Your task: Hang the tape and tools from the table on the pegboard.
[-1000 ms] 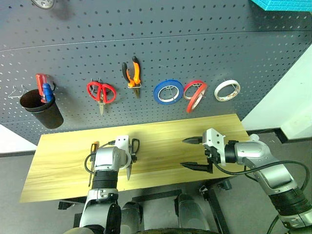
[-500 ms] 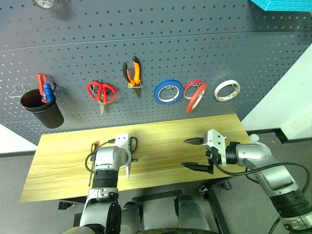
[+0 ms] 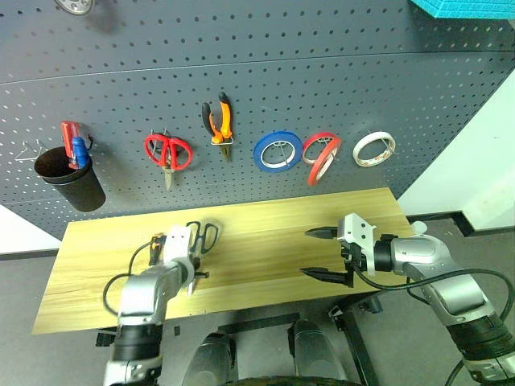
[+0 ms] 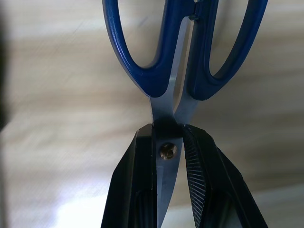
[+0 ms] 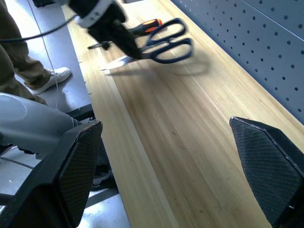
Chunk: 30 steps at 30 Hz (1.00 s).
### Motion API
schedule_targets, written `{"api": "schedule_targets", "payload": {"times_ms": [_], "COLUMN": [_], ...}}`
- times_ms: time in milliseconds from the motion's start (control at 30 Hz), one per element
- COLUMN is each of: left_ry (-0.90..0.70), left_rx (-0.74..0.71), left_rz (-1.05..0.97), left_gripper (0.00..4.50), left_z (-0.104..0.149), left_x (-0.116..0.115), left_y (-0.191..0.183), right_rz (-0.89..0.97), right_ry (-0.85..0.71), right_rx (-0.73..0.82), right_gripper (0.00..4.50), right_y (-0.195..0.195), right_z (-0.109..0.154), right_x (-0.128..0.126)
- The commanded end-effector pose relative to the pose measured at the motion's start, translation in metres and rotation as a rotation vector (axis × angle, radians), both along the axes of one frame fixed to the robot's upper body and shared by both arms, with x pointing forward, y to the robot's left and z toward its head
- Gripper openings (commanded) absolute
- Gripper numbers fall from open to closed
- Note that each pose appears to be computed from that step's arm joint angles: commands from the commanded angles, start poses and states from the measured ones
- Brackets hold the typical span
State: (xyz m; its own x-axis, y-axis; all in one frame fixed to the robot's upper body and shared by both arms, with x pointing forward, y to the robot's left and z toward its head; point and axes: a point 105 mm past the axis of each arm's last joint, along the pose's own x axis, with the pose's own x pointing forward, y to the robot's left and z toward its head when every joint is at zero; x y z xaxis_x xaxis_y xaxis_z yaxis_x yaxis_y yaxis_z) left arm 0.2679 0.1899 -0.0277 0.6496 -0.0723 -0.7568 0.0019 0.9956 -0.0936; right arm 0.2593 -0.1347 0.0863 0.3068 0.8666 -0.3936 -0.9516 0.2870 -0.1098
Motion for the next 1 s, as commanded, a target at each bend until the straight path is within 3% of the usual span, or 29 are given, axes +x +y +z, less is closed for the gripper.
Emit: {"api": "schedule_targets", "payload": {"times_ms": [33,233,533,700,833,1000], "left_ry": [-0.196,-0.451,-0.903,-0.978,-1.007,-1.049], "left_rx": [-0.013,-0.112,-0.251,-0.278,-0.294,-0.307], "left_rz": [-0.059,-0.081,0.007,-0.041,-0.074,-0.089], "left_gripper": [0.49,0.49,0.49,0.49,0.49,0.49], "left_z": [0.026,0.05,0.113,0.129,0.137,0.147], "left_x": [0.008,-0.004,-0.022,-0.016,-0.009,0.007], "left_y": [0.003,0.022,0.067,0.064,0.059,0.058], "right_rz": [0.017,0.032,0.05,0.055,0.05,0.082], "right_ry": [-0.046,-0.06,-0.065,-0.086,-0.116,-0.107], "right_rx": [0.011,-0.012,-0.025,-0.02,0.05,0.257], "right_gripper": [4.5,4.5,4.5,4.5,4.5,4.5], "right_y": [0.003,0.003,0.002,0.004,0.008,0.016], "right_z": [0.009,0.006,0.004,0.008,0.025,0.069], "right_x": [0.003,0.005,0.005,0.008,0.013,0.008]}}
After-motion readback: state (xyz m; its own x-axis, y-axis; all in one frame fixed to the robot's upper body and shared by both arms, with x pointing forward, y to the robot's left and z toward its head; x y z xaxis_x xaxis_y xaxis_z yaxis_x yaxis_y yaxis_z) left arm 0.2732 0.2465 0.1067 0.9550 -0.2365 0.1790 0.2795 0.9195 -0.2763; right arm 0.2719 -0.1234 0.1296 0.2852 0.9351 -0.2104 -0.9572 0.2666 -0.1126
